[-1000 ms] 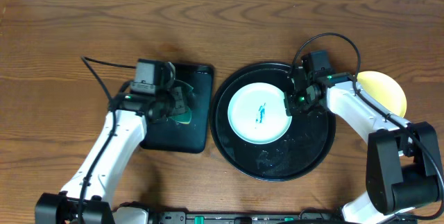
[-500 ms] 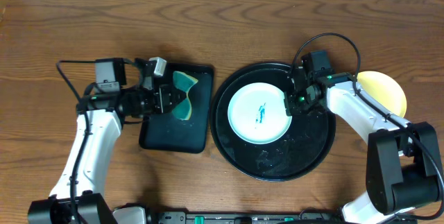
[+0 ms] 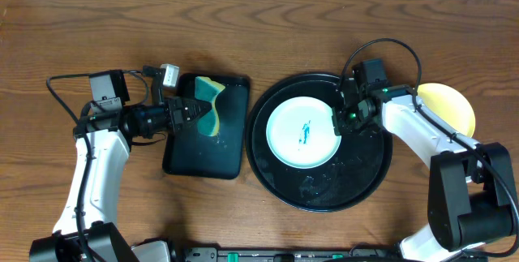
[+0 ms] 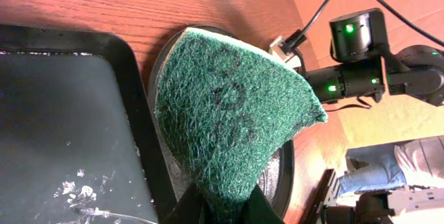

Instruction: Clean dirty plates on tray and stack at the side

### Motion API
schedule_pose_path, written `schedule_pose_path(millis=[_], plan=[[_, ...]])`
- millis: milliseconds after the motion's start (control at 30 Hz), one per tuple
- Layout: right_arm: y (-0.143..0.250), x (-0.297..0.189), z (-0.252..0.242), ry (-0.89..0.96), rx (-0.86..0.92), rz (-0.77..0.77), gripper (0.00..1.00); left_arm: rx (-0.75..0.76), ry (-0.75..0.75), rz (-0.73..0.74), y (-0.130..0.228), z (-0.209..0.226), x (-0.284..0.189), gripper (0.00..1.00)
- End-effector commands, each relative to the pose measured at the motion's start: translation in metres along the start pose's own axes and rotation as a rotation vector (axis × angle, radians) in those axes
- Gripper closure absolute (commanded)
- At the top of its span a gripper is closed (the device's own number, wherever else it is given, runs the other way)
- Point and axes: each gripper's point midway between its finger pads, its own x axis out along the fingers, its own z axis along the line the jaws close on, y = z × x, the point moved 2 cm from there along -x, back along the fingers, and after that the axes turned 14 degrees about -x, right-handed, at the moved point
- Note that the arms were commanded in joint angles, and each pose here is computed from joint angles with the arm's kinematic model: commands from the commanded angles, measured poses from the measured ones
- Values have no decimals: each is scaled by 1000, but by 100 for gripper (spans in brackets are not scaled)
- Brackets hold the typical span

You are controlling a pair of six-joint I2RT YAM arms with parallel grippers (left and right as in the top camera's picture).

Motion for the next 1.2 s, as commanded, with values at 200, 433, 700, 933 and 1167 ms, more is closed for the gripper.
schedule_pose_path(millis=[200, 433, 700, 933, 1167], plan=[[2, 2, 2, 0, -18, 8, 99, 25, 56, 0, 1, -8, -2, 93], [2, 2, 2, 0, -18, 7, 99, 25, 56, 0, 1, -8, -2, 93], [2, 2, 2, 0, -19, 5, 99, 18, 33, 0, 2, -5, -2, 93], [1, 2, 1, 1, -19, 2, 99, -113, -374, 13, 12, 46, 7, 92], [1, 2, 1, 1, -20, 1, 99, -265, -888, -135, 15, 91, -6, 93]])
